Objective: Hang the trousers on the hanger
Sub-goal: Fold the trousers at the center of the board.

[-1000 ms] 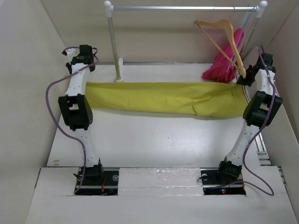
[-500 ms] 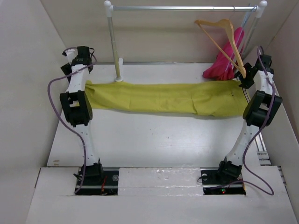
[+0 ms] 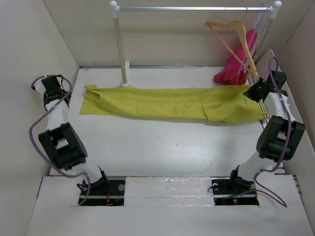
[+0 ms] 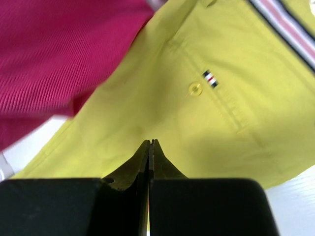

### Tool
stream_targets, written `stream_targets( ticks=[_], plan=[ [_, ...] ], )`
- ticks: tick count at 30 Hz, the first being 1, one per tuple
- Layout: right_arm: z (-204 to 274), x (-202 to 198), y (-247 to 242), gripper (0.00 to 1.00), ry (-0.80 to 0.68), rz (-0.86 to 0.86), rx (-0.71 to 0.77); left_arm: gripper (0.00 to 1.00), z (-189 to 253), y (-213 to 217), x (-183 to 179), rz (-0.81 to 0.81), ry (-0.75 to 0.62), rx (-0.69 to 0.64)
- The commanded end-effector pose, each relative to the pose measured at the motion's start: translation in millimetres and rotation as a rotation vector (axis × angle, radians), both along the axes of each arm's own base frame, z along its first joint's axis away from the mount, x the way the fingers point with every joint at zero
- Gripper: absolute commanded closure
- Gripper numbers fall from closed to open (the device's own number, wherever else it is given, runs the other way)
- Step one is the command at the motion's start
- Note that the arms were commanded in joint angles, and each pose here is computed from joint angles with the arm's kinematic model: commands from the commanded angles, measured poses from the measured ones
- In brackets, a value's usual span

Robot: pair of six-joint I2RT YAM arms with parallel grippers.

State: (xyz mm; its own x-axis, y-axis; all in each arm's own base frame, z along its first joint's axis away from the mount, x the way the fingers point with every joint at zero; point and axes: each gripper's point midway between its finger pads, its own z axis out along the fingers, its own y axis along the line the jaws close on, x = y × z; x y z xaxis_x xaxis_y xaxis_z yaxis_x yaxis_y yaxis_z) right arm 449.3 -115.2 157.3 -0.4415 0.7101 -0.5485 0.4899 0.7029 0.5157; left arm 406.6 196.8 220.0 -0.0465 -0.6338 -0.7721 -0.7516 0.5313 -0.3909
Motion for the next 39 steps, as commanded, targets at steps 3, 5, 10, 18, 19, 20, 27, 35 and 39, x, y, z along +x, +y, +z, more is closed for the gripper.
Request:
stream_targets(
  ticks=[3,5,10,18,19,20,27,35,39],
  plan=[
    [38.2,2.7,46.8,1.00,-0.153,0.110,-0.022,0.93,-89.3,-46.4,46.1,-0.283,0.025,-0.348],
    [29.3,-6.0,66.0,1.00,-0.135,0.160,-0.028,0.83,-114.2,-47.4,52.0,-0.292,0.065,-0.389],
    [23.9,-23.4,102.8,0.84,-0.124,0.283,-0.031,0.70,-133.0,-43.9,69.4,-0.315,0.081,-0.412],
    [-10.9,-51.3,169.5,0.76,-0.039,0.487,-0.024,0.66,-137.8,-42.9,89.5,-0.328,0.037,-0.445],
    [-14.3,-54.8,169.3,0.76,-0.026,0.490,-0.025,0.66,-137.6,-41.2,91.4,-0.320,0.038,-0.447],
    [-12.4,-57.5,173.8,0.75,-0.034,0.501,-0.025,0.66,-138.2,-39.8,93.4,-0.315,0.039,-0.448],
    [-2.5,-76.4,198.2,0.61,-0.066,0.608,-0.019,0.65,-141.9,-28.1,119.3,-0.285,0.066,-0.415],
    [-11.6,-95.6,239.7,0.61,-0.047,0.711,0.002,0.66,-155.8,-35.9,129.9,-0.286,0.079,-0.445],
    [-14.6,-98.9,241.4,0.61,-0.035,0.703,-0.004,0.85,-165.7,-33.7,120.0,-0.255,0.110,-0.437]
  ],
)
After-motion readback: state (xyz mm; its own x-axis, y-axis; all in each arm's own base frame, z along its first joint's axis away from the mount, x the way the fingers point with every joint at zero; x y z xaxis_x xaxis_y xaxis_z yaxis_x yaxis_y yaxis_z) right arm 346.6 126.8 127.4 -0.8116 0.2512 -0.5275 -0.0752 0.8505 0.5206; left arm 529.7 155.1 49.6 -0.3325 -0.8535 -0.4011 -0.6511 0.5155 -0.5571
